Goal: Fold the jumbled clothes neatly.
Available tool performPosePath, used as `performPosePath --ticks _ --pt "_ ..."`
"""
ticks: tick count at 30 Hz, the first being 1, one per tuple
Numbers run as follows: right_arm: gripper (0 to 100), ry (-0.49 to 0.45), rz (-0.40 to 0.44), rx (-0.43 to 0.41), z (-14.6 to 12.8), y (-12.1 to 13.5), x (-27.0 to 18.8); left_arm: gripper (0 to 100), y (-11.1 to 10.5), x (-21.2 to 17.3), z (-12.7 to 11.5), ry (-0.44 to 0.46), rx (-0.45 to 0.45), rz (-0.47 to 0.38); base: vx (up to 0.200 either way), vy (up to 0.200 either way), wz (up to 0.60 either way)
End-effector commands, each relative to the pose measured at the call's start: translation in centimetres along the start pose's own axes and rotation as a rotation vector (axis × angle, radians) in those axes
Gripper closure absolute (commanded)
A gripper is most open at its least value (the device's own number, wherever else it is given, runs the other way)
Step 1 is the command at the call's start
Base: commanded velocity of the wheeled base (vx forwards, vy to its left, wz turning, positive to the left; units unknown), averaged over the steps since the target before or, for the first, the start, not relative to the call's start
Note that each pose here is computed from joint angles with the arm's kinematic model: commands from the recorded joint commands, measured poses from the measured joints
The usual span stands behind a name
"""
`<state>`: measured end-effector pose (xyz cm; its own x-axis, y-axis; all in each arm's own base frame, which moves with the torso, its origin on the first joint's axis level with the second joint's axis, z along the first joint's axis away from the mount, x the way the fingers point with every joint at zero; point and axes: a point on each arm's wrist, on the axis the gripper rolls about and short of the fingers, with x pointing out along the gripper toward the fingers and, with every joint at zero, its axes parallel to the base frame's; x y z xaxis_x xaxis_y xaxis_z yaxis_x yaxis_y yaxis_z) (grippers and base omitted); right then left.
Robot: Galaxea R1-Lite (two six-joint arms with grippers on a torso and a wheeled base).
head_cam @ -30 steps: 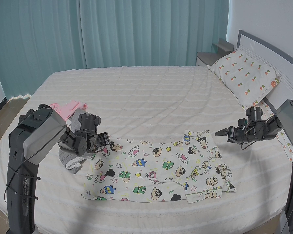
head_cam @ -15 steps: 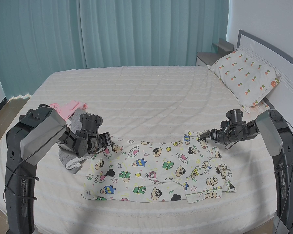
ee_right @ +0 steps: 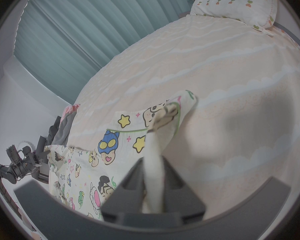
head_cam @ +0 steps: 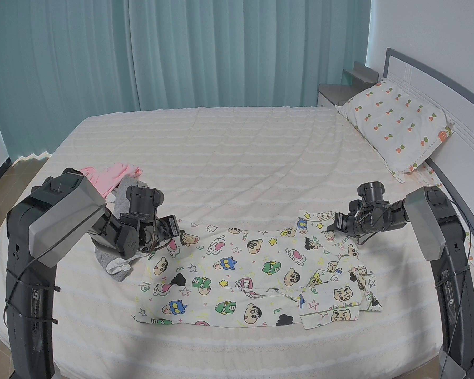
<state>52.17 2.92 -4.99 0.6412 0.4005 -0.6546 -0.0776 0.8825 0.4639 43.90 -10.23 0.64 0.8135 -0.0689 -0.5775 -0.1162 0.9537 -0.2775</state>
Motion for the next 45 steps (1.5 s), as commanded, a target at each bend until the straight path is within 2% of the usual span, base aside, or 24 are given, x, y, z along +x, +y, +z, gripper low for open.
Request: performPosePath --ticks 1,4,5,9,14,18,29,37,45 --pt "100 -0.023 0.000 0.017 0.7 -0.3 -1.5 100 0.1 -0.1 0.1 -0.002 0.000 0.002 0.000 0.000 0.00" --pt "100 -0.036 0.004 0.021 0.8 -0.4 -2.0 100 0.1 -0.2 0.2 -0.006 -0.001 0.004 0.000 0.000 0.00" --pt "100 -0.080 0.044 0.024 1.0 -0.1 -2.9 100 0.1 -0.5 0.6 -0.017 -0.001 0.003 0.000 0.000 0.00" --pt "100 -0.121 0.136 0.038 0.9 0.6 -4.3 100 -0.2 -1.5 1.8 -0.047 -0.004 -0.006 0.000 0.000 0.00" --pt "100 -0.163 0.156 0.024 1.1 1.0 -5.3 100 -0.1 -2.3 2.2 -0.056 -0.005 -0.006 0.000 0.000 0.00" --pt "100 -0.169 0.168 0.019 1.5 1.5 -6.2 100 0.1 -2.3 2.3 -0.056 -0.005 -0.002 0.000 0.000 0.00" --pt "100 -0.188 0.191 0.028 2.1 0.5 -8.5 100 0.5 -2.0 2.4 -0.069 -0.010 0.023 0.000 0.000 0.00" --pt "100 -0.175 0.247 0.015 0.8 0.5 -10.0 100 0.7 -2.3 1.7 -0.042 -0.003 0.032 0.000 0.000 0.00" --pt "100 -0.124 0.313 0.018 -0.6 0.4 -11.7 100 1.1 -3.2 0.9 -0.009 0.030 0.040 0.000 0.000 0.00"
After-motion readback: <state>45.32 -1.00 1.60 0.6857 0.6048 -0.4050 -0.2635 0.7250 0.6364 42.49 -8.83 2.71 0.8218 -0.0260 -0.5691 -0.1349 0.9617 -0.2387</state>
